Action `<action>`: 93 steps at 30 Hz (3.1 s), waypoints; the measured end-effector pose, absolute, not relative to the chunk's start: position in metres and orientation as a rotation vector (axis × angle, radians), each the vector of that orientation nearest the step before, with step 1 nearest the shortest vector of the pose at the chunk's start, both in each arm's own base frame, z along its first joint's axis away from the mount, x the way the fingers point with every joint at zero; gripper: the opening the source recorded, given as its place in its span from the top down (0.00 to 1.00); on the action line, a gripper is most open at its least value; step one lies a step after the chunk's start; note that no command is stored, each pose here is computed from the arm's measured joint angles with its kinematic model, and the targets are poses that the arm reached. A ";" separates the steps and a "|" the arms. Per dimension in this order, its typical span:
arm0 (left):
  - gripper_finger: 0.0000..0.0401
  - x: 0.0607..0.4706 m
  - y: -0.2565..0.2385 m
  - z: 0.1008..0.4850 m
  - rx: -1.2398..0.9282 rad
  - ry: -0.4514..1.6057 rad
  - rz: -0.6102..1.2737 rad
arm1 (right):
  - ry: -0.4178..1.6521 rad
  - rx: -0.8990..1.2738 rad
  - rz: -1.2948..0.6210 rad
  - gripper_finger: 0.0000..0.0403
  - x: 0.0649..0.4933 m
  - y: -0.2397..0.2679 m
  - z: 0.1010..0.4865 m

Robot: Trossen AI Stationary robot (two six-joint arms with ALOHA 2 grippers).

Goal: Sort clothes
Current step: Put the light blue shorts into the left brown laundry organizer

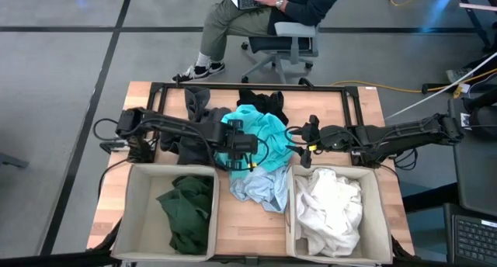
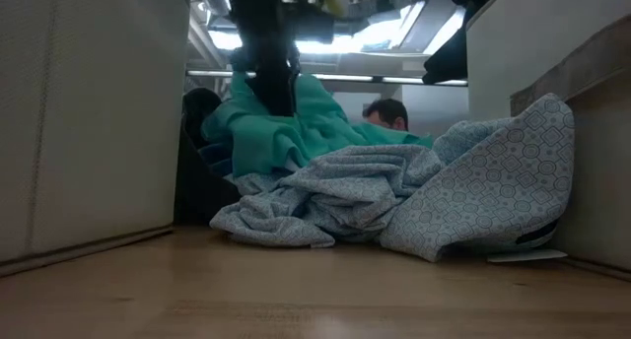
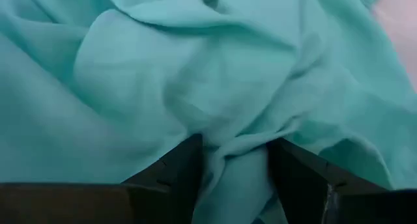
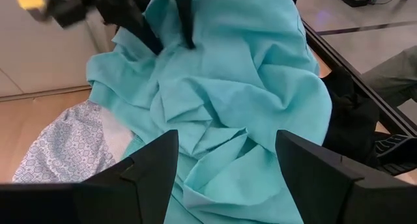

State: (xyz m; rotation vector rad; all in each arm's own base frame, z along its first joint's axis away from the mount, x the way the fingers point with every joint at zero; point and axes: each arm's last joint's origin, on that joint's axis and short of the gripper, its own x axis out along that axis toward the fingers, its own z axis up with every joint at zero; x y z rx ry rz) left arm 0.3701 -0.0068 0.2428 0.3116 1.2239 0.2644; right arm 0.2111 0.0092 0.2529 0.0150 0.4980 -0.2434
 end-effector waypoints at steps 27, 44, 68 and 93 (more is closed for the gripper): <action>0.30 0.385 -0.001 0.283 0.181 1.055 0.341 | 0.499 0.014 -0.243 0.36 0.211 0.009 0.253; 0.50 0.391 0.000 0.186 0.271 1.325 0.296 | 0.500 0.013 -0.243 0.36 0.211 0.009 0.252; 0.96 0.371 -0.039 0.319 0.354 0.871 0.466 | 0.500 -0.008 -0.248 0.36 0.211 0.009 0.253; 0.94 0.255 -0.083 0.461 0.310 0.303 0.552 | 0.501 -0.007 -0.249 0.36 0.211 0.009 0.253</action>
